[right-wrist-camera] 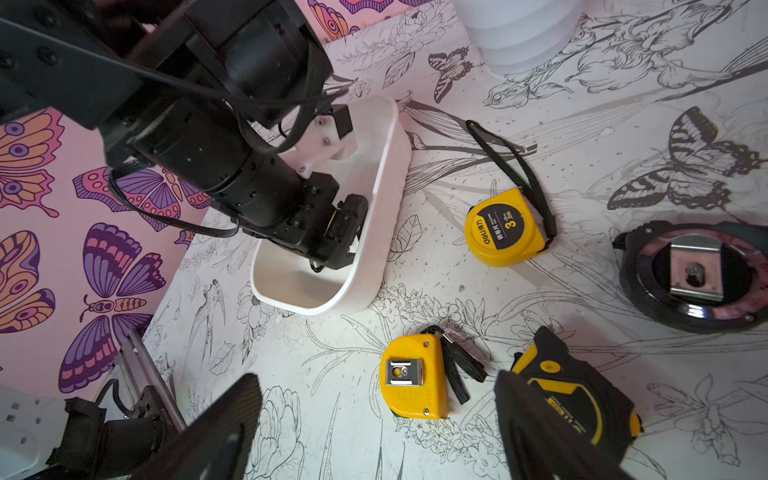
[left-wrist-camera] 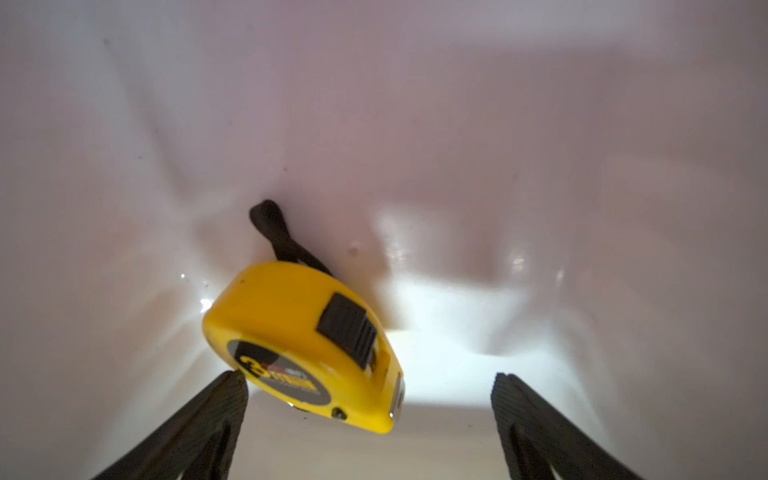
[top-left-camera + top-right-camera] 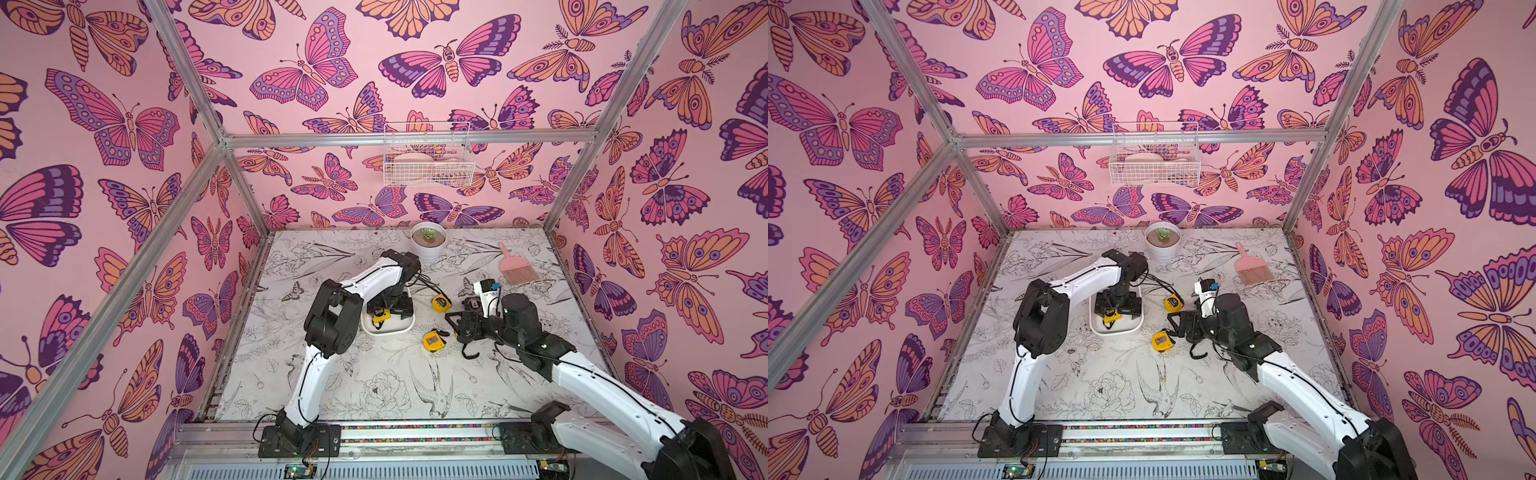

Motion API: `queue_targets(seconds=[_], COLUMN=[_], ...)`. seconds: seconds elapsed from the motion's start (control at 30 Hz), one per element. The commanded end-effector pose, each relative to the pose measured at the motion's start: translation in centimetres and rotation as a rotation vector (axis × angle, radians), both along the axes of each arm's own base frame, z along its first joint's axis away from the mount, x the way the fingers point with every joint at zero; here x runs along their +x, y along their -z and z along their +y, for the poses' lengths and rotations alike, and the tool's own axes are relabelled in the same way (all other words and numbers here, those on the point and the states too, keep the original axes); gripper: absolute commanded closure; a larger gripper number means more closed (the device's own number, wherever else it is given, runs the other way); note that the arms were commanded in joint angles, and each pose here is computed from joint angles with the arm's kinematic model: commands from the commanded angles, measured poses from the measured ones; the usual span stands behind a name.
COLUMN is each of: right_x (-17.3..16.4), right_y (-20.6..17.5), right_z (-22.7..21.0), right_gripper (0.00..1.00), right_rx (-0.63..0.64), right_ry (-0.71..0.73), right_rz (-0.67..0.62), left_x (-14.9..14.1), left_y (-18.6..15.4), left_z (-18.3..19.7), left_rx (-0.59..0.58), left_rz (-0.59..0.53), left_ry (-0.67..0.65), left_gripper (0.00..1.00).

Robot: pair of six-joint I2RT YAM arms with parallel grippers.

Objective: Take the tape measure out of the storage box
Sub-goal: Pick up the tape measure from the storage box.

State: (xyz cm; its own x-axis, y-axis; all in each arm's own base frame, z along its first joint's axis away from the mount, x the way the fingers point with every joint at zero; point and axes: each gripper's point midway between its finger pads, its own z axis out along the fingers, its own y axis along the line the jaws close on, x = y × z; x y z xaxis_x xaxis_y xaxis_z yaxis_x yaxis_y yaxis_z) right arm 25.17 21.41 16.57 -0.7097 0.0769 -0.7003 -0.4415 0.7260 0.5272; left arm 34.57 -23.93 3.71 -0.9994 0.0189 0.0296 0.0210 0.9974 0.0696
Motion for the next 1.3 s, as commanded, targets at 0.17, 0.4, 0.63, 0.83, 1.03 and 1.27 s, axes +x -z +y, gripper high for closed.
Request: queue_targets(seconds=[0.17, 0.4, 0.63, 0.83, 1.03, 1.27], right_x=[-0.1, 0.0, 0.1, 0.0, -0.1, -0.1], right_y=[-0.1, 0.1, -0.2, -0.6, -0.9, -1.1], right_z=[0.1, 0.5, 1.0, 0.9, 0.2, 0.1], right_gripper=[0.08, 0.08, 0.08, 0.09, 0.08, 0.08], right_rx=[0.017, 0.026, 0.036, 0.033, 0.027, 0.037], right_ry=[-0.002, -0.018, -0.038, -0.037, -0.008, -0.001], right_rz=[0.016, 0.022, 0.021, 0.013, -0.004, -0.012], left_x=[1.5, 1.1, 1.2, 1.6, 1.8, 1.4], left_y=[-1.4, -3.3, -2.7, 0.3, 1.7, 2.9], left_z=[-1.4, -0.2, 0.1, 0.1, 0.7, 1.1], left_rx=[-0.064, -0.043, -0.023, 0.011, 0.023, 0.009], left_rz=[-0.085, -0.134, -0.125, -0.080, -0.070, -0.039], left_ry=[-0.008, -0.036, 0.011, 0.057, 0.095, 0.089], left_gripper=[0.01, 0.01, 0.01, 0.04, 0.10, 0.26])
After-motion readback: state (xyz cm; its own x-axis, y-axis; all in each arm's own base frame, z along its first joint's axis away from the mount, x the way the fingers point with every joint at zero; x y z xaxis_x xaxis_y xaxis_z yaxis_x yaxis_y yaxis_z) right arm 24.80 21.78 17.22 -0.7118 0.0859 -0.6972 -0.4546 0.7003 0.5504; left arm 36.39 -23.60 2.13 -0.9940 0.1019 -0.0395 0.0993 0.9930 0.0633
